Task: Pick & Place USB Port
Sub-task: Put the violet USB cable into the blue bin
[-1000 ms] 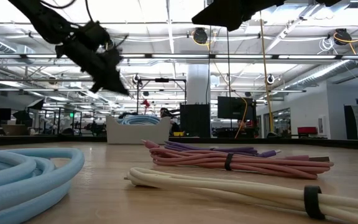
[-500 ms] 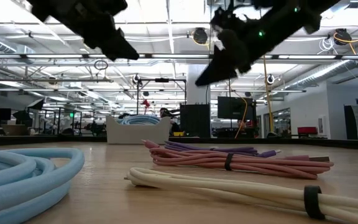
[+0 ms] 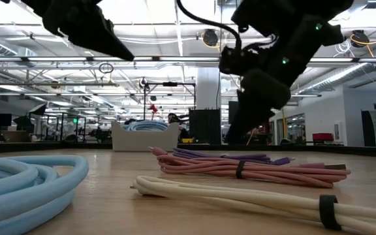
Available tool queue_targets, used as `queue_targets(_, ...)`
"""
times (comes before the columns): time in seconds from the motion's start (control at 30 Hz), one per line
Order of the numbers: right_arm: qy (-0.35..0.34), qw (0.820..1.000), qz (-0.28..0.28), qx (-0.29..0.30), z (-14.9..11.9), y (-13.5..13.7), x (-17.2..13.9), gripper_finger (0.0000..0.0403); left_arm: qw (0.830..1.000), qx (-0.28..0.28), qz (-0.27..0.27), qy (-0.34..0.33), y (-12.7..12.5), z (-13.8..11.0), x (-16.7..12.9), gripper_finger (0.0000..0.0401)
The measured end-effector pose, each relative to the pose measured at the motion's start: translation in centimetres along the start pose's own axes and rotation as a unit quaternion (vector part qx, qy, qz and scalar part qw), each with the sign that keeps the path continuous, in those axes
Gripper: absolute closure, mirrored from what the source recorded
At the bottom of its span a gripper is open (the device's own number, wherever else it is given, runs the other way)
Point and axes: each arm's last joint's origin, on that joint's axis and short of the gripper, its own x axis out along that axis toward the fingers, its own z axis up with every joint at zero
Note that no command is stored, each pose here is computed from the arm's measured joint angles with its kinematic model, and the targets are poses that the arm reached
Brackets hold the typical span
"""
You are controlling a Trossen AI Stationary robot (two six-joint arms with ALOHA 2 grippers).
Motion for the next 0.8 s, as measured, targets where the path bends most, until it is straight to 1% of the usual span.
queue_targets(0.07, 0.008, 1.000, 0.000, 0.006, -0.4, 0.1, 0.8, 0.0234, 1.000, -0.003, 0.010, 0.005, 0.0, -0.4, 0.1, 0.0313)
queue_targets(0.13, 0.016, 1.000, 0.011, 0.014, -0.8, 0.4, 1.7, 0.0234, 1.000, -0.004, 0.019, 0.013, 0.0, -0.9, 0.2, 0.0313)
queue_targets(0.23, 0.009, 0.998, 0.042, 0.035, -0.7, 0.8, 2.4, 0.0234, 0.999, -0.011, 0.029, 0.024, 0.3, -1.6, 0.5, 0.0313)
queue_targets(0.33, 0.010, 0.997, 0.058, 0.046, -0.8, 1.0, 2.8, 0.0234, 0.998, -0.019, 0.039, 0.034, 0.7, -2.2, 0.8, 0.0313)
queue_targets(0.4, 0.009, 0.997, 0.060, 0.045, -0.8, 1.1, 2.8, 0.0234, 0.998, -0.026, 0.045, 0.038, 0.9, -2.3, 0.9, 0.0313)
queue_targets(0.53, 0.003, 0.996, 0.075, 0.039, -0.2, 0.9, 1.7, 0.0234, 0.997, -0.030, 0.050, 0.041, 1.2, -2.5, 1.1, 0.0313)
queue_targets(0.7, -0.037, 0.994, 0.090, 0.049, 1.2, 0.6, -0.5, 0.0234, 0.998, -0.030, 0.049, 0.040, 1.2, -2.4, 1.1, 0.0313)
queue_targets(0.8, -0.043, 0.993, 0.093, 0.061, 1.4, 0.6, -0.9, 0.0234, 0.998, -0.030, 0.049, 0.040, 1.2, -2.4, 1.1, 0.0313)
